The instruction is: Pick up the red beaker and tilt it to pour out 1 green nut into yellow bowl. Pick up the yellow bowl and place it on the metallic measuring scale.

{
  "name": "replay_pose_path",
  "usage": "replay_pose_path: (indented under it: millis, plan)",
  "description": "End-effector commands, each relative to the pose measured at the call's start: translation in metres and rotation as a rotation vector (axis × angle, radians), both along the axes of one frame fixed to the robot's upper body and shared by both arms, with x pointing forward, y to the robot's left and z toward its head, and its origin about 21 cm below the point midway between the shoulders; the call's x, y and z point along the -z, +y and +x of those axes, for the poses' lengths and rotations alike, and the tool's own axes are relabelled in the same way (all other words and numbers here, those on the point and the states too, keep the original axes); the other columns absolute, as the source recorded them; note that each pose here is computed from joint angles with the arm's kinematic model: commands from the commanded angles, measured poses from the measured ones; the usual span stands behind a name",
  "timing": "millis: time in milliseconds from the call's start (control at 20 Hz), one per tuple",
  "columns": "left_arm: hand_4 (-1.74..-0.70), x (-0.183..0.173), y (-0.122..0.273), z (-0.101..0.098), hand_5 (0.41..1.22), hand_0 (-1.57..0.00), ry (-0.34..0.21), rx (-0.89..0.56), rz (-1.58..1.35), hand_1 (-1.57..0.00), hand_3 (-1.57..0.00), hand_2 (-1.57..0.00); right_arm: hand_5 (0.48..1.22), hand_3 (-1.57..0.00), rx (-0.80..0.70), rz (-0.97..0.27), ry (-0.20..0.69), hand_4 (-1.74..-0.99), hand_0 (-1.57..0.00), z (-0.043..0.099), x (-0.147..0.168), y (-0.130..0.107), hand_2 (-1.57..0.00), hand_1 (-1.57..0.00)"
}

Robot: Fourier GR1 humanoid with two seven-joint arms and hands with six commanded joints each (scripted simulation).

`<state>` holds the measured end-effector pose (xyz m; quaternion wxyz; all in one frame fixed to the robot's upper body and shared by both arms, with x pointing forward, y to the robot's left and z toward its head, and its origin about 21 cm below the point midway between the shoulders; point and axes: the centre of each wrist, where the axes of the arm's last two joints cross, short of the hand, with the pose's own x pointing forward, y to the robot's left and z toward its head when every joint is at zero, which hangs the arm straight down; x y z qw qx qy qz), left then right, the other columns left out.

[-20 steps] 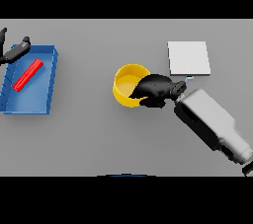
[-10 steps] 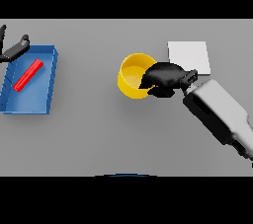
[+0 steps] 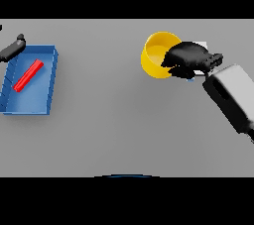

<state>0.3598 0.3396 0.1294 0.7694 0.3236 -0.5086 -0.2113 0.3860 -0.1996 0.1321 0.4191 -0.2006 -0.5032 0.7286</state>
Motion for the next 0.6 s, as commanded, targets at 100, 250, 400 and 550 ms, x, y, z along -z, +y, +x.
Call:
replay_pose_path:
  millis: [100,250,400,550]
  plan:
    - [-0.80,-0.001,0.003,0.003,0.754,0.00,0.001,-0.005,0.005,0.00,0.00,0.00,1.221,-1.34,0.060,-0.021,-0.026,-1.724,-1.56,0.013,-0.001,-0.015,-1.57,-1.57]
    - [-0.80,0.000,0.001,0.003,0.753,0.00,0.003,0.000,-0.002,0.00,0.00,0.00,1.221,-1.27,0.073,-0.020,-0.029,-1.723,-1.56,0.020,-0.001,-0.019,-1.57,-1.57]
    - [-0.82,-0.001,0.000,-0.001,0.759,0.00,0.008,-0.020,-0.014,0.00,0.00,0.00,1.221,-1.42,0.178,-0.047,-0.032,-1.727,-1.56,0.030,0.008,-0.042,-1.55,-1.50]
    - [-0.83,-0.005,-0.001,-0.003,0.767,0.00,0.003,-0.025,-0.018,0.00,0.00,0.00,1.221,-1.49,0.229,-0.043,-0.015,-1.729,-1.53,0.036,0.019,-0.056,-1.50,-1.42]
